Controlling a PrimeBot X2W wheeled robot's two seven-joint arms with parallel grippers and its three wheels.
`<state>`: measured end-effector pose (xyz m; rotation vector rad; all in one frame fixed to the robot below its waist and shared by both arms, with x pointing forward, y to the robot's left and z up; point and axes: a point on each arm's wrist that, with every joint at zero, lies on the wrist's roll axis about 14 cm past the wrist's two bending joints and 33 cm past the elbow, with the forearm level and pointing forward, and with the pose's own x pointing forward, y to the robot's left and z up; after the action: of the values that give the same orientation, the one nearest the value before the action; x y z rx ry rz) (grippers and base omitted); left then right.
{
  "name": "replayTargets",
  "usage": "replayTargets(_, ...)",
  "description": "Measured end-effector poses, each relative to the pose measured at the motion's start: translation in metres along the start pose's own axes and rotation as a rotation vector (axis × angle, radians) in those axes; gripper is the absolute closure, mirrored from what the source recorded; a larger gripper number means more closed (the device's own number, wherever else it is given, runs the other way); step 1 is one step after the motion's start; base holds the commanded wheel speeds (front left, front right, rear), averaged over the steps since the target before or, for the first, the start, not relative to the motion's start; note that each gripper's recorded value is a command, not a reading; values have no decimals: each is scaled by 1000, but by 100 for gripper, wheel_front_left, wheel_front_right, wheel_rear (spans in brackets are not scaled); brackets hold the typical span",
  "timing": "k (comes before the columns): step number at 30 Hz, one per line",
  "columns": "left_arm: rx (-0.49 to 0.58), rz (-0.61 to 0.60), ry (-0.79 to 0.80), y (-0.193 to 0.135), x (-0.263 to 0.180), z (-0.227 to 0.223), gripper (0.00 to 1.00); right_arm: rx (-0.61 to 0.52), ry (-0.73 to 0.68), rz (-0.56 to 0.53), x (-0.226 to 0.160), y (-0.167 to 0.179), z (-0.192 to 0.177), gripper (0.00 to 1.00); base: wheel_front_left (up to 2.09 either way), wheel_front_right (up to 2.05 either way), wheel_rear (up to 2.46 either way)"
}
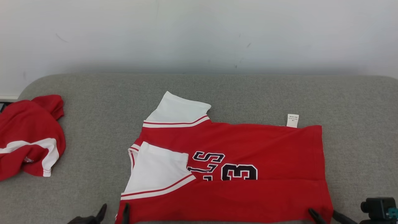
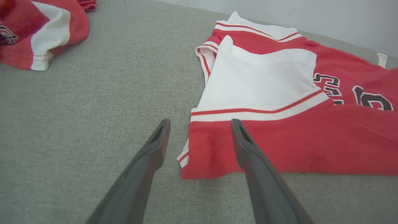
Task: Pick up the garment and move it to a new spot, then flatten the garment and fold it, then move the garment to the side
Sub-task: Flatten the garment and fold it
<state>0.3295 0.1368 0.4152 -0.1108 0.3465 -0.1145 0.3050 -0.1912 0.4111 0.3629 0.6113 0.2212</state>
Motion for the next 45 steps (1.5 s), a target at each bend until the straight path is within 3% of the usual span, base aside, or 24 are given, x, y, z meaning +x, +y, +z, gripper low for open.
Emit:
replayTargets(10, 26, 50, -190, 14, 5, 46, 0, -58, -267, 6, -17, 7, 58, 0, 0, 0, 0)
replayTargets(17, 60, 68, -291, 20, 7, 74, 0, -155, -482, -59, -27, 1, 98, 0, 0, 0, 0)
replayTargets(21, 86, 89, -314, 29, 3, 80, 0, -210, -519, -99, -29, -4, 102, 0, 0, 0, 0)
replayTargets(35, 130, 210, -402, 62, -26, 109, 0, -179, -615, -142, -47, 1, 104, 0, 0, 0, 0)
replayTargets(45, 180, 157, -382, 59, -36, 110, 0, -194, -609, -129, -48, 7, 104, 0, 0, 0, 0)
